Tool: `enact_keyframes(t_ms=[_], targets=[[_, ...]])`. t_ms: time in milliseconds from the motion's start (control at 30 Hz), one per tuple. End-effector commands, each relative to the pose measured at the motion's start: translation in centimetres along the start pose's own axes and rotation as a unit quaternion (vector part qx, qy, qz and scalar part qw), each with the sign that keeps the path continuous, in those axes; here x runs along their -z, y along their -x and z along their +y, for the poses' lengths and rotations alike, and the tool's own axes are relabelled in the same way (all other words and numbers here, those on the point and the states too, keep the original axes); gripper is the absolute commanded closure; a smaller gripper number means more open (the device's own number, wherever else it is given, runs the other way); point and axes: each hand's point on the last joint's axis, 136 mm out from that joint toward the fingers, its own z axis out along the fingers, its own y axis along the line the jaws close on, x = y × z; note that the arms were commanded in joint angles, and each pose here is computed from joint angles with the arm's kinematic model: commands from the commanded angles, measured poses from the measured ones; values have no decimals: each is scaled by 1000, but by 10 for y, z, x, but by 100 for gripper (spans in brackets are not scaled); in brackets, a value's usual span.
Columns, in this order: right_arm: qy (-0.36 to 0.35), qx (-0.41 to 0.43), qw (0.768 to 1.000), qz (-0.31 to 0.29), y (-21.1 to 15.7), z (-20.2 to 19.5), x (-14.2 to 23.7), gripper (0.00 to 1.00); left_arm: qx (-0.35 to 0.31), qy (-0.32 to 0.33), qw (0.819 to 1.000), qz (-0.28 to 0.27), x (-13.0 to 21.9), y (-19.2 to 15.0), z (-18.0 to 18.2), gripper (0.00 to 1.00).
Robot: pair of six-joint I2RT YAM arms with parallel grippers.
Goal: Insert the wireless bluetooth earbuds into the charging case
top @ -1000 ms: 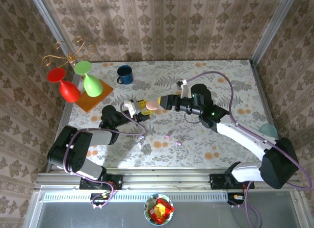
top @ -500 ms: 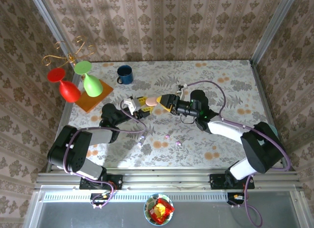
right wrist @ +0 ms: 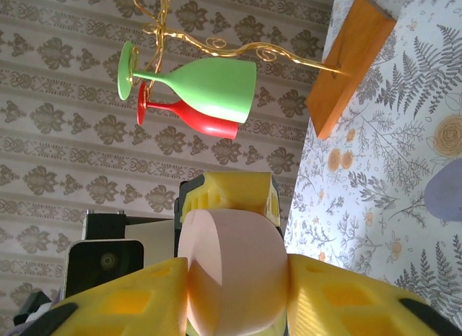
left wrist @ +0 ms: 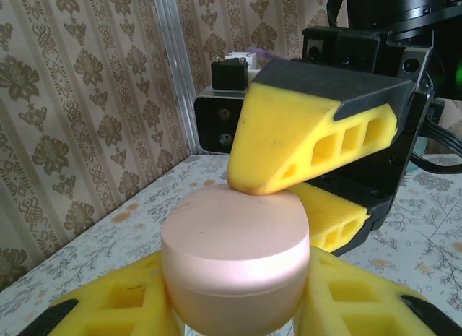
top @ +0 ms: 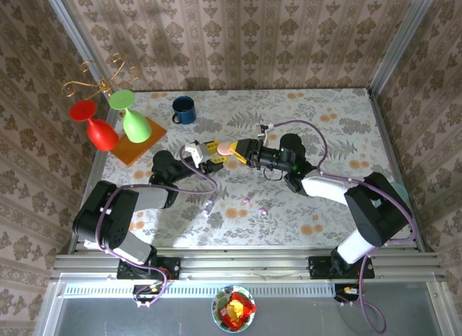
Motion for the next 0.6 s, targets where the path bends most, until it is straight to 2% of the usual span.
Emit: enact_keyframes(t_ms=[0,100,200,400,567], targets=[[23,16,1000,6,-1,12,-1,68,1,-8,1000,-5,-4,3,-1,72],[23,17,1000,5,0,12,-2,74,0,-5,1000,-4,-3,2,0,71],[18,20,1000,1,2,10,-2,77,-3,-5,1000,-3,-2,1,0,63],[-31,28,999,-29,13,-10,9,79,-6,8,1000,3,6,-3,4,34],[-136,56,988,-51,20,-50,22,79,-1,23,1000,13,16,-10,4,15]])
